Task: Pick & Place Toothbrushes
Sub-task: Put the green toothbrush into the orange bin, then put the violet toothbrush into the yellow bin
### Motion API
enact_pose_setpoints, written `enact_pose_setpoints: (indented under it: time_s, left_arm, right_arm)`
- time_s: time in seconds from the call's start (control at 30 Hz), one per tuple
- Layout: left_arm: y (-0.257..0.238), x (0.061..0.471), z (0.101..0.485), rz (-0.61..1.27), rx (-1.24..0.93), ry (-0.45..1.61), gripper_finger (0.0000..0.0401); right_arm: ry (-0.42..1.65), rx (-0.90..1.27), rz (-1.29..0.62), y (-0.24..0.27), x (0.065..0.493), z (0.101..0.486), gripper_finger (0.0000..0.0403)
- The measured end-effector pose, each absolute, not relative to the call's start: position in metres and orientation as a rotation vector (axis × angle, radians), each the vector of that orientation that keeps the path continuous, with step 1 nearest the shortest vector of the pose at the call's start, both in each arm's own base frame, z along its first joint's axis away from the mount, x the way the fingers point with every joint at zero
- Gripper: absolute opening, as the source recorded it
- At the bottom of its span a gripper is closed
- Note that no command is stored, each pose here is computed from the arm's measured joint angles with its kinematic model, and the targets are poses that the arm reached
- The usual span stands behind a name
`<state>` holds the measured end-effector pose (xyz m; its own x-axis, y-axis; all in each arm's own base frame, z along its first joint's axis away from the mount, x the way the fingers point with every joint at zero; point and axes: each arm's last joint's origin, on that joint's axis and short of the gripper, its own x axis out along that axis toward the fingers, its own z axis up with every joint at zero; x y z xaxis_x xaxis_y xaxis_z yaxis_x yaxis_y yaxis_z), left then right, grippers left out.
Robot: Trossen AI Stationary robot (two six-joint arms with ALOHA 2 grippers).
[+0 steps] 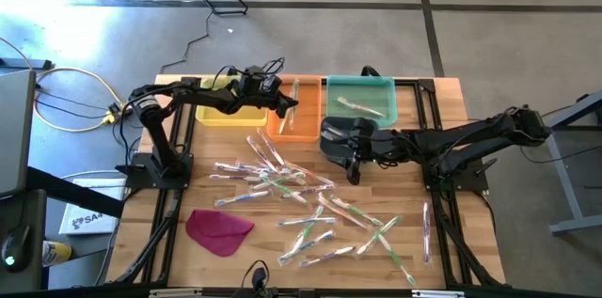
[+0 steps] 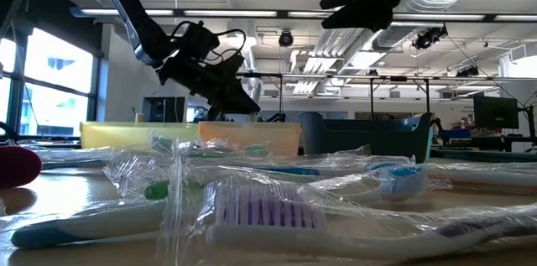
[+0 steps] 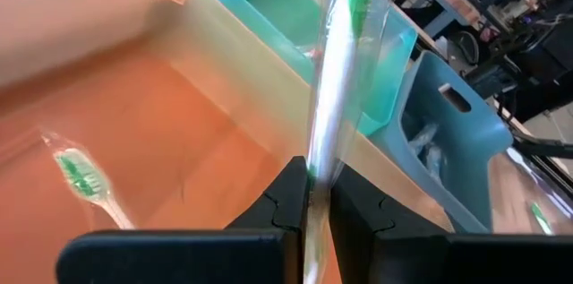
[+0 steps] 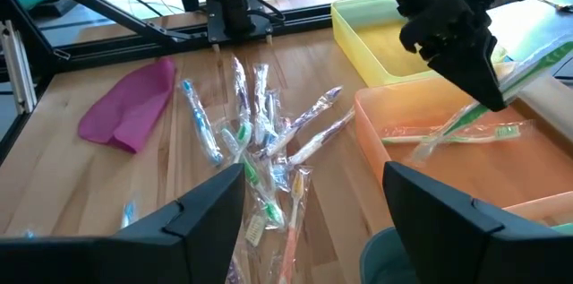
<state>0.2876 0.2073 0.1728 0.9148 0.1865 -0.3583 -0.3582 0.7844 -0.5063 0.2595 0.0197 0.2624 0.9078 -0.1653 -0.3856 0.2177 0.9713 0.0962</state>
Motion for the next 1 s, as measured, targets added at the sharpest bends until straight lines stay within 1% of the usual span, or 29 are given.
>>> enact_pose_setpoints:
  time_s: [0.17,0.23,0.47,0.6,0.87,1.0]
  left_arm:
    - [0.2080,0.2874,0.1726,0.325,-0.597,0.297,0.0025]
    - [0.2081,0.2873,0.1723,0.330,-0.598,0.299,0.0033]
    - [0.2075,0.2857,0.1684,0.356,-0.614,0.335,0.0104]
    - [0.2074,0.2855,0.1679,0.357,-0.609,0.342,0.0132]
    - [0.2089,0.2873,0.1730,0.349,-0.583,0.288,0.0140]
    - [0.2090,0.2886,0.1767,0.311,-0.571,0.256,0.0140]
  right_arm:
    - [0.386,0.138,-0.199,0.0197,0.2594,0.2623,0.0259]
    - [0.386,0.139,-0.198,0.0197,0.2594,0.2622,0.0259]
    - [0.386,0.139,-0.198,0.0197,0.2594,0.2622,0.0259]
    - [0.386,0.138,-0.198,0.0197,0.2594,0.2622,0.0259]
    - [0.387,0.139,-0.198,0.0197,0.2595,0.2622,0.0259]
    - [0.387,0.139,-0.198,0.0197,0.2595,0.2621,0.0259]
